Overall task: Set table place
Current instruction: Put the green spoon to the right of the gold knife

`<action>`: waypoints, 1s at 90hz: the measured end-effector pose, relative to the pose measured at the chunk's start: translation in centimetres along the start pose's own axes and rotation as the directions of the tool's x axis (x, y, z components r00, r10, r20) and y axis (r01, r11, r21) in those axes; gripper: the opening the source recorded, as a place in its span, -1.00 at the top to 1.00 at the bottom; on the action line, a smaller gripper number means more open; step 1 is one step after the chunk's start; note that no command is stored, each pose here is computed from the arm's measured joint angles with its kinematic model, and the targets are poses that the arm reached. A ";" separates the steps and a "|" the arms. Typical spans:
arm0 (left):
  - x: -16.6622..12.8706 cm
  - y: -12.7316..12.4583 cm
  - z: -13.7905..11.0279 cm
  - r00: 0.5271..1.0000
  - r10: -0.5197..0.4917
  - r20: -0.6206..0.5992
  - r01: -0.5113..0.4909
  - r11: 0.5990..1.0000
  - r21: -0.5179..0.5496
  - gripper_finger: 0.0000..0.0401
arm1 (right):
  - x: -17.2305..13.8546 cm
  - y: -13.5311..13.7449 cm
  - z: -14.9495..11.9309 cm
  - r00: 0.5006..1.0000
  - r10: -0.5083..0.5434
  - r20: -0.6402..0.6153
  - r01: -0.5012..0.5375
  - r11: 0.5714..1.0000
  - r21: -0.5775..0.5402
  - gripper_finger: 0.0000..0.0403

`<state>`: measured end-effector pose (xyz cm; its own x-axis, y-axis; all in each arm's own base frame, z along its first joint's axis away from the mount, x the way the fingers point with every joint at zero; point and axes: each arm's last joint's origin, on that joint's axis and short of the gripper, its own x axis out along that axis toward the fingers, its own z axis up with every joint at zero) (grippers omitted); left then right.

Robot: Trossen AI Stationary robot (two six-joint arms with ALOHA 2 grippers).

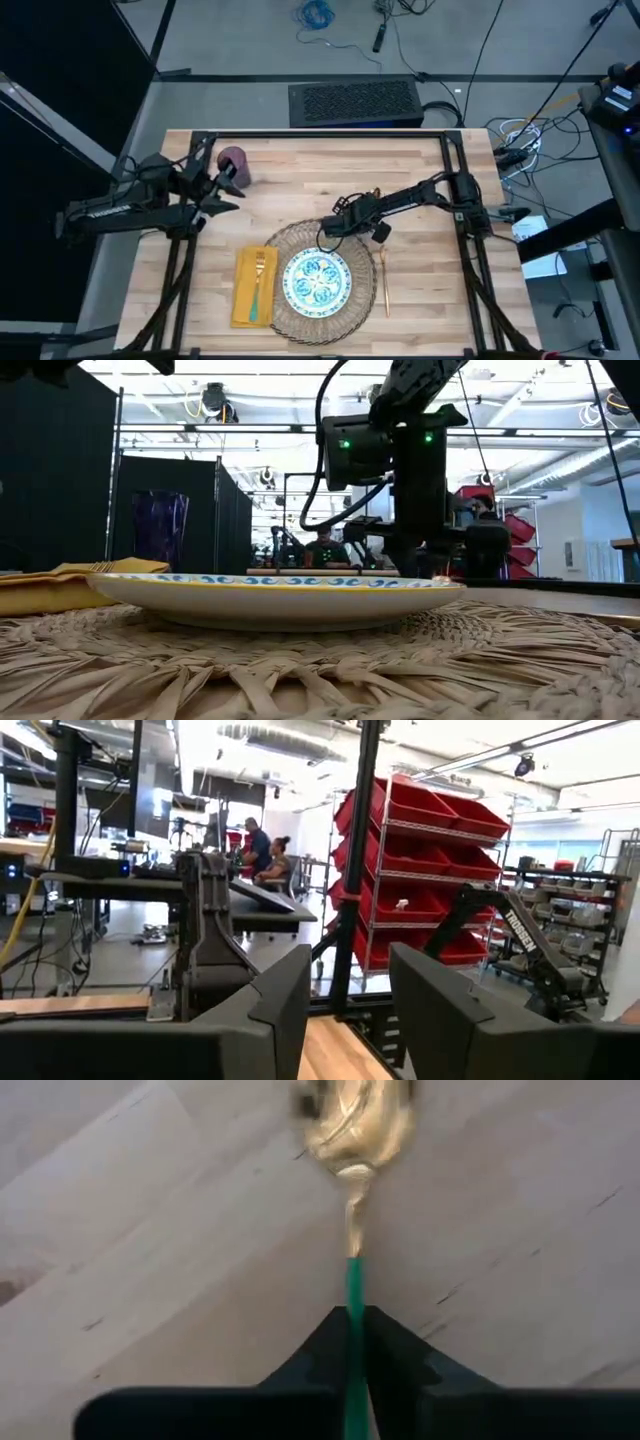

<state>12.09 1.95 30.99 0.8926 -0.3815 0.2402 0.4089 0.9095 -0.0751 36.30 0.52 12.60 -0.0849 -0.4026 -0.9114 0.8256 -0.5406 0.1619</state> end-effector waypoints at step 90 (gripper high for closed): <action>-0.4 -0.4 0.2 1.000 -0.001 0.006 0.001 1.000 0.007 0.40 | -14.3 -6.3 7.4 0.980 0.123 -0.154 -0.182 0.861 -0.474 1.00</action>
<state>11.53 1.78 31.10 0.8913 -0.3811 0.2458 0.4081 0.9104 -0.0684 28.15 4.25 27.38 0.1039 -0.3471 -0.9320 0.9911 -0.0418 0.1260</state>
